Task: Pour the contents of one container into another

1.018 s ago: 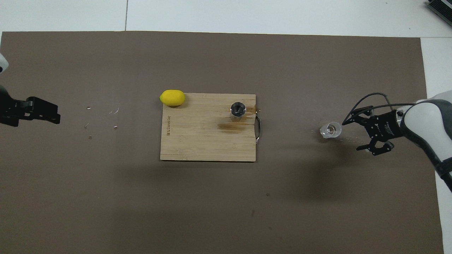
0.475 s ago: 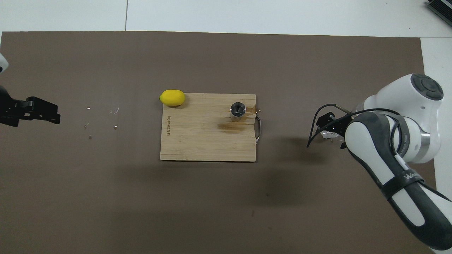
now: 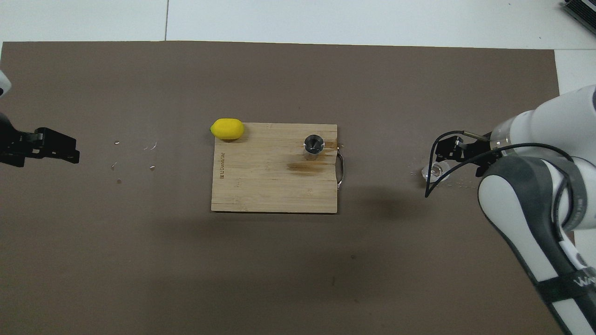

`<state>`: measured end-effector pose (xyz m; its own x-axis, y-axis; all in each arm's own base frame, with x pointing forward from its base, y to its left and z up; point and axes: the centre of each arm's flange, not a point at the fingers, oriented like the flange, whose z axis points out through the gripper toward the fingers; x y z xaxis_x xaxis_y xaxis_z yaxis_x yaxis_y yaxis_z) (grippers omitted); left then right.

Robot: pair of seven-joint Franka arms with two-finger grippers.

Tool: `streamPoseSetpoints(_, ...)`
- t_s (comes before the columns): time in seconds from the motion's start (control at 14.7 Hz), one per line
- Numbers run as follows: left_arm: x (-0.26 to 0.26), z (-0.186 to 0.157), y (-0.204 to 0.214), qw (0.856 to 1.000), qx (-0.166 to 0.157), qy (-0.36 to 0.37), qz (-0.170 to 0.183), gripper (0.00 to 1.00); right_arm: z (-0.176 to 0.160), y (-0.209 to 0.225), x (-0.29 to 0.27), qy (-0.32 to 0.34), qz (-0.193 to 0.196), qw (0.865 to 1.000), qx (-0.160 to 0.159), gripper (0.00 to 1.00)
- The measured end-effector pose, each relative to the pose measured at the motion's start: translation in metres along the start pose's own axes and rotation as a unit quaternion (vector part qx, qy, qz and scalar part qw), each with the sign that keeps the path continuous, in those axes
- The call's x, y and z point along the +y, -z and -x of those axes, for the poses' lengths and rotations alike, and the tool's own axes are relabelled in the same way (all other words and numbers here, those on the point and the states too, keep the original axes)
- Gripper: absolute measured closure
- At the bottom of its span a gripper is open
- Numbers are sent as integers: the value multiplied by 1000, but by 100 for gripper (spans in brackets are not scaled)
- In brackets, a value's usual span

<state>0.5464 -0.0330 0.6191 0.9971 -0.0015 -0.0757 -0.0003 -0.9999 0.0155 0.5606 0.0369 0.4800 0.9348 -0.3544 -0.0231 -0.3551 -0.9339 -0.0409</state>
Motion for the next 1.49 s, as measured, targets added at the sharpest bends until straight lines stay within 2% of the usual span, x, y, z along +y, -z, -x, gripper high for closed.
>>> streamPoseSetpoints(0.27,0,0,0,1000,0,0,0,0,-11,85,10,-6,0,999,39,0)
streamPoseSetpoints(0.54,0,0,0,1000,0,0,0,0,-21,131,34,-22,9,997,69,0)
streamPoseSetpoints(0.68,0,0,0,1000,0,0,0,0,-22,137,40,-24,16,998,61,0)
streamPoseSetpoints(1.09,0,0,0,1000,0,0,0,0,-7,127,27,43,34,998,14,0)
streamPoseSetpoints(1.29,0,0,0,1000,0,0,0,0,0,122,10,81,36,996,7,0)
streamPoseSetpoints(1.49,0,0,0,1000,0,0,0,0,2,121,5,91,35,995,6,0)
